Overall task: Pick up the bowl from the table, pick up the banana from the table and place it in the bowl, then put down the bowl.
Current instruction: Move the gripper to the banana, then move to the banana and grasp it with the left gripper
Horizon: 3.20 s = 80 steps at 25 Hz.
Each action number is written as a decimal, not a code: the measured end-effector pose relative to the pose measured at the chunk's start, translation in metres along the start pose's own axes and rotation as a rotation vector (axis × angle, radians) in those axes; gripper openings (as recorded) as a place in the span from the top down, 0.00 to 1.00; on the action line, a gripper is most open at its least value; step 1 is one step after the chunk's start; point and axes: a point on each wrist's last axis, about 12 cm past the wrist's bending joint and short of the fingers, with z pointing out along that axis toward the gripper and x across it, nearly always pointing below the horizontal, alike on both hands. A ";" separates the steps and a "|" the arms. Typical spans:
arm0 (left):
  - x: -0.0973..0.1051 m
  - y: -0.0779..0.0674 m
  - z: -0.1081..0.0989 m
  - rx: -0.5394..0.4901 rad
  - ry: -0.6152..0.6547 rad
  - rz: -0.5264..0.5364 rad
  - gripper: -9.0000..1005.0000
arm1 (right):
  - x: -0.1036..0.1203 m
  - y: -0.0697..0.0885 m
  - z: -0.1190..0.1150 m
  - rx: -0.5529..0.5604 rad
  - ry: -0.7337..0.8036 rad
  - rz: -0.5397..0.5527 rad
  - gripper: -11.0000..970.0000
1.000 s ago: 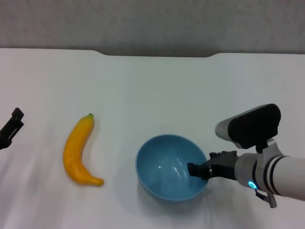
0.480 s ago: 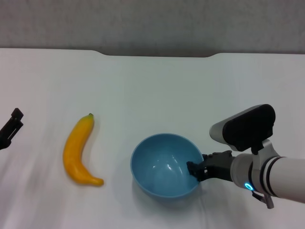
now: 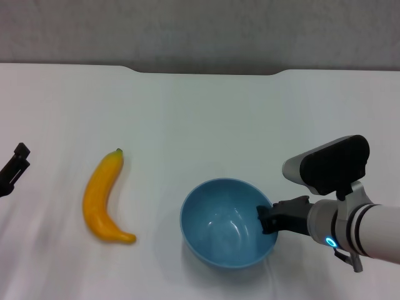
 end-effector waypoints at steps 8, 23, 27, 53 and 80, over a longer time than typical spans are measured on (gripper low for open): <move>0.001 -0.001 0.000 0.006 0.005 -0.005 0.14 | -0.001 0.001 -0.003 -0.001 -0.022 0.005 0.92; -0.019 -0.041 0.046 0.082 0.317 0.064 0.14 | -0.009 -0.021 -0.029 0.086 -0.128 0.015 0.96; -0.025 -0.050 0.053 0.048 0.385 0.077 0.14 | -0.010 -0.021 -0.030 0.096 -0.133 0.003 0.95; 0.002 -0.062 0.085 -0.024 0.667 0.121 0.13 | -0.014 -0.027 -0.033 0.114 -0.158 0.010 0.95; 0.014 -0.061 0.081 -0.065 0.631 0.188 0.10 | -0.012 -0.028 -0.034 0.115 -0.165 0.017 0.94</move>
